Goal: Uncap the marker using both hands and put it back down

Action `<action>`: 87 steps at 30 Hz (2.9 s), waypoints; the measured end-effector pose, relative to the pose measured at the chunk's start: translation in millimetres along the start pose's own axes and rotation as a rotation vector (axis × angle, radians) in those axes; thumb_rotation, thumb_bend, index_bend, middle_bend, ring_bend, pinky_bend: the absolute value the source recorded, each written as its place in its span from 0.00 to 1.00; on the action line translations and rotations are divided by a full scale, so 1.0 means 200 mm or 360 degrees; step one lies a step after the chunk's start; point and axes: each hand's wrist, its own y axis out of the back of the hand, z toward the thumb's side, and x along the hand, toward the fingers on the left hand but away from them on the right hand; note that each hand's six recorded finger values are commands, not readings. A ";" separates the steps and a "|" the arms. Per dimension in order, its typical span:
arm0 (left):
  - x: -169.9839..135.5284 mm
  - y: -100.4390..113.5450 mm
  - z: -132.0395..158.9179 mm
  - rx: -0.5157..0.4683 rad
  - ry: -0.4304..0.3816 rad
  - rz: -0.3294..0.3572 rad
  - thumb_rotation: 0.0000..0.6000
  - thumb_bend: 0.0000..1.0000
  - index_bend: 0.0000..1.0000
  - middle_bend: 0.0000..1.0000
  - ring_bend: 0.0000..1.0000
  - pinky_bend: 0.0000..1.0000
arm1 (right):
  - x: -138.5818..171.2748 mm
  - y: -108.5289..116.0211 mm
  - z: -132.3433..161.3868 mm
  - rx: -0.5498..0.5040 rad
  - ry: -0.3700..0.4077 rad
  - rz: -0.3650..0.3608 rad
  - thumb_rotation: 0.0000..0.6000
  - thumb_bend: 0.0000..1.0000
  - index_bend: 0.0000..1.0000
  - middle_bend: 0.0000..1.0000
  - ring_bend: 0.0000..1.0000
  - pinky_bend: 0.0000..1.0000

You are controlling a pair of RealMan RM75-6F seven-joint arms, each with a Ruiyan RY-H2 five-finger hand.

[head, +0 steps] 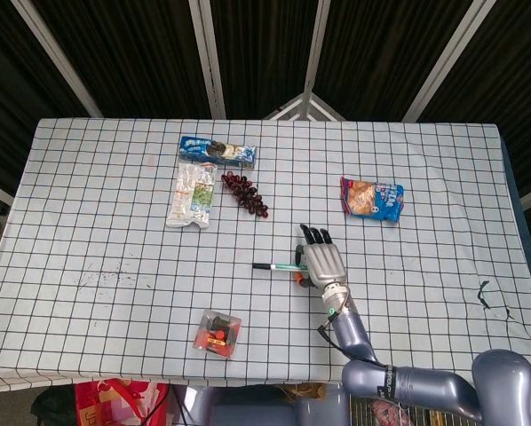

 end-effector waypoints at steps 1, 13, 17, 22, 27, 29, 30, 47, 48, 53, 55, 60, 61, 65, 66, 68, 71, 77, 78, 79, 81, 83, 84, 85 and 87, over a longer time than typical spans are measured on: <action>0.00 0.00 0.01 -0.0002 -0.0006 0.0003 1.00 0.49 0.01 0.00 0.00 0.00 | 0.01 0.01 0.00 -0.0010 0.0012 -0.0009 1.00 0.45 0.72 0.00 0.02 0.00; 0.00 0.05 0.11 -0.0027 -0.0073 0.0060 1.00 0.49 0.01 0.00 0.00 0.00 | 0.11 0.21 0.00 -0.0055 0.0083 -0.0126 1.00 0.45 0.73 0.00 0.02 0.00; 0.01 0.07 0.16 -0.0036 -0.0103 0.0070 1.00 0.49 0.01 0.00 0.00 0.00 | 0.15 0.29 0.03 -0.0043 0.0101 -0.0167 1.00 0.45 0.73 0.00 0.02 0.00; 0.02 0.08 0.22 -0.0043 -0.0145 0.0068 1.00 0.49 0.02 0.01 0.00 0.00 | 0.17 0.41 0.08 0.0001 0.0126 -0.0226 1.00 0.45 0.73 0.00 0.02 0.00; 0.04 0.07 0.29 -0.0041 -0.0199 0.0074 1.00 0.49 0.02 0.01 0.00 0.00 | 0.12 0.55 0.13 -0.0022 0.0146 -0.0290 1.00 0.45 0.73 0.00 0.02 0.00; 0.05 0.07 0.32 -0.0035 -0.0216 0.0072 1.00 0.49 0.02 0.01 0.00 0.00 | 0.10 0.60 0.16 -0.0039 0.0157 -0.0308 1.00 0.45 0.73 0.00 0.02 0.00; 0.06 0.06 0.33 -0.0030 -0.0226 0.0070 1.00 0.49 0.02 0.01 0.00 0.00 | 0.08 0.62 0.17 -0.0043 0.0162 -0.0314 1.00 0.45 0.73 0.00 0.02 0.00; 0.20 0.02 0.57 -0.0047 -0.0317 0.0096 1.00 0.49 0.10 0.05 0.00 0.00 | 0.02 0.74 0.45 0.0056 0.0302 -0.0351 1.00 0.45 0.73 0.00 0.02 0.00; 0.21 0.03 0.59 -0.0052 -0.0327 0.0111 1.00 0.49 0.12 0.06 0.00 0.00 | 0.02 0.74 0.46 0.0059 0.0307 -0.0349 1.00 0.45 0.73 0.00 0.02 0.00; 0.23 0.09 0.67 -0.0105 -0.0367 0.0198 1.00 0.49 0.18 0.07 0.00 0.00 | 0.05 0.74 0.55 0.0080 0.0336 -0.0349 1.00 0.45 0.73 0.00 0.02 0.00; 0.23 0.10 0.70 -0.0111 -0.0387 0.0216 1.00 0.49 0.19 0.08 0.00 0.00 | 0.05 0.73 0.60 0.0080 0.0342 -0.0342 1.00 0.45 0.73 0.00 0.02 0.00; 0.23 0.11 0.79 -0.0100 -0.0433 0.0239 1.00 0.49 0.24 0.09 0.00 0.00 | 0.05 0.69 0.69 0.0052 0.0346 -0.0293 1.00 0.45 0.73 0.00 0.02 0.00; 0.23 0.11 0.80 -0.0098 -0.0440 0.0242 1.00 0.49 0.25 0.09 0.00 0.00 | 0.05 0.69 0.71 0.0044 0.0345 -0.0285 1.00 0.45 0.73 0.00 0.02 0.00; 0.24 0.10 0.88 -0.0110 -0.0471 0.0253 1.00 0.49 0.28 0.10 0.00 0.00 | 0.04 0.68 0.76 0.0030 0.0334 -0.0262 1.00 0.45 0.73 0.00 0.02 0.00; 0.24 0.10 0.89 -0.0116 -0.0476 0.0256 1.00 0.49 0.28 0.10 0.00 0.00 | 0.04 0.68 0.78 0.0030 0.0333 -0.0262 1.00 0.45 0.73 0.00 0.02 0.00; 0.25 0.09 0.92 -0.0133 -0.0488 0.0259 1.00 0.49 0.29 0.10 0.00 0.00 | 0.04 0.68 0.80 0.0022 0.0332 -0.0263 1.00 0.45 0.73 0.00 0.02 0.00; 0.25 0.07 0.96 -0.0147 -0.0504 0.0264 1.00 0.49 0.31 0.11 0.00 0.00 | 0.05 0.67 0.83 0.0017 0.0336 -0.0253 1.00 0.45 0.73 0.00 0.02 0.00; 0.27 0.06 1.04 -0.0167 -0.0539 0.0290 1.00 0.49 0.32 0.12 0.00 0.00 | 0.05 0.65 0.88 0.0014 0.0351 -0.0236 1.00 0.45 0.73 0.00 0.02 0.00; 0.27 0.05 1.05 -0.0174 -0.0545 0.0295 1.00 0.49 0.32 0.12 0.00 0.00 | 0.05 0.65 0.89 0.0014 0.0355 -0.0235 1.00 0.45 0.73 0.00 0.02 0.00; 0.27 0.05 1.06 -0.0178 -0.0549 0.0298 1.00 0.49 0.32 0.12 0.00 0.00 | 0.06 0.65 0.90 0.0014 0.0358 -0.0235 1.00 0.45 0.73 0.00 0.02 0.00; 0.28 0.05 1.08 -0.0186 -0.0558 0.0302 1.00 0.49 0.32 0.12 0.00 0.00 | 0.06 0.65 0.91 0.0013 0.0363 -0.0239 1.00 0.45 0.73 0.00 0.02 0.00; 0.28 0.04 1.10 -0.0192 -0.0567 0.0304 1.00 0.49 0.32 0.12 0.00 0.00 | 0.06 0.66 0.92 0.0015 0.0364 -0.0242 1.00 0.45 0.73 0.00 0.02 0.00; 0.29 0.03 1.12 -0.0196 -0.0573 0.0305 1.00 0.49 0.32 0.12 0.00 0.00 | 0.06 0.66 0.93 0.0015 0.0363 -0.0245 1.00 0.45 0.73 0.00 0.02 0.00; 0.29 0.03 1.13 -0.0200 -0.0578 0.0304 1.00 0.49 0.32 0.12 0.00 0.00 | 0.06 0.66 0.93 0.0014 0.0361 -0.0246 1.00 0.46 0.73 0.00 0.02 0.00; 0.29 0.02 1.15 -0.0210 -0.0590 0.0301 1.00 0.48 0.32 0.12 0.00 0.00 | 0.06 0.67 0.94 0.0013 0.0353 -0.0249 1.00 0.46 0.73 0.00 0.02 0.00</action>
